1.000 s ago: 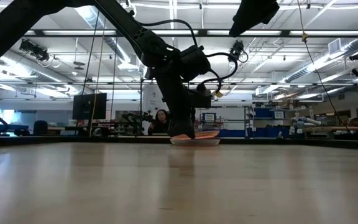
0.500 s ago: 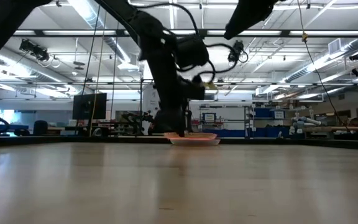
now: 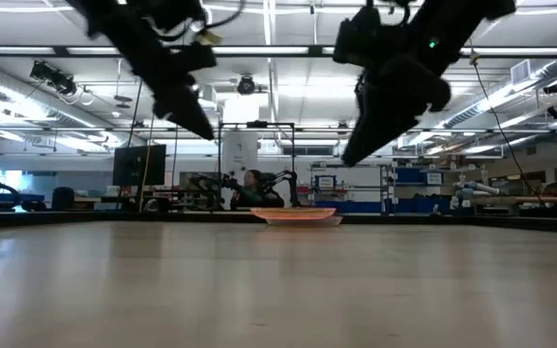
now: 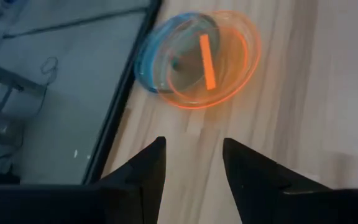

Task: Stack plastic plates
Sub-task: Stack the orange transparent plate on top of the blue transparent plate, then stack the stacked transparent plates on top of the white plate

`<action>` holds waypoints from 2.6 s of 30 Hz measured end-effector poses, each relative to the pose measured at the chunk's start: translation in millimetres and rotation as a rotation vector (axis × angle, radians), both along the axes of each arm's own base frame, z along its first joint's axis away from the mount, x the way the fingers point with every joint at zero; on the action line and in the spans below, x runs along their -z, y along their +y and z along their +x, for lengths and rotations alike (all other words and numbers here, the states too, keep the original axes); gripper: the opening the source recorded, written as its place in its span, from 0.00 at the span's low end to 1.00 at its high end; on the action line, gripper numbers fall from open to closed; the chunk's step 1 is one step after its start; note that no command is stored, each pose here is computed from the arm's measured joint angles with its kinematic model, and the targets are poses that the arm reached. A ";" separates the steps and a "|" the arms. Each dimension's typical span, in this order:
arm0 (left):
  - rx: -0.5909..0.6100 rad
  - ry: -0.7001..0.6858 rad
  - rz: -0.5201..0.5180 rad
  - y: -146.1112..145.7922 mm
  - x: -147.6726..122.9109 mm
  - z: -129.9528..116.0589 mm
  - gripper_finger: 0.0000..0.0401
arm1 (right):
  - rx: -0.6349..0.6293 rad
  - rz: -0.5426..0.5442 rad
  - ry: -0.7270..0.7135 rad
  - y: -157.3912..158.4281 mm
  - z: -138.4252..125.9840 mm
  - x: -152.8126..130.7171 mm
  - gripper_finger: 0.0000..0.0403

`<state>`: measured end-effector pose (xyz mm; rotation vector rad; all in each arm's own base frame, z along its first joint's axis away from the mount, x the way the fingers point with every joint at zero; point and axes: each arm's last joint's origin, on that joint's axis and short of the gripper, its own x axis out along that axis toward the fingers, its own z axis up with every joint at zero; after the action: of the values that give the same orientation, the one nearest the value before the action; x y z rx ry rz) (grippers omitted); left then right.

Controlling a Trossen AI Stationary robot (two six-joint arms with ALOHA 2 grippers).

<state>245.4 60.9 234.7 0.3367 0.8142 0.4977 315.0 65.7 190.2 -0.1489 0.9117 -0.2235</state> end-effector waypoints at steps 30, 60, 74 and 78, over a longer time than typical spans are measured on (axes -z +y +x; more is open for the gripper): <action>0.060 -0.327 -0.222 -37.0 9.3 -56.4 0.41 | 0.084 0.028 -0.174 -140.6 60.3 88.0 0.38; 0.068 -0.272 -0.339 -62.0 18.9 -60.9 0.41 | 0.156 -0.160 -0.026 -208.8 26.2 60.4 0.38; 0.086 -0.340 -0.384 -69.8 14.8 -58.2 0.41 | 0.088 -0.160 0.057 -216.9 17.8 65.0 0.38; 0.100 -0.345 -0.408 -75.5 14.7 -58.5 0.41 | 0.059 -0.148 0.074 -220.5 14.9 66.0 0.35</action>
<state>187.0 -14.6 220.0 -0.0858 0.5417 0.2754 329.9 -154.8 124.1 -0.2691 0.9735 -0.3427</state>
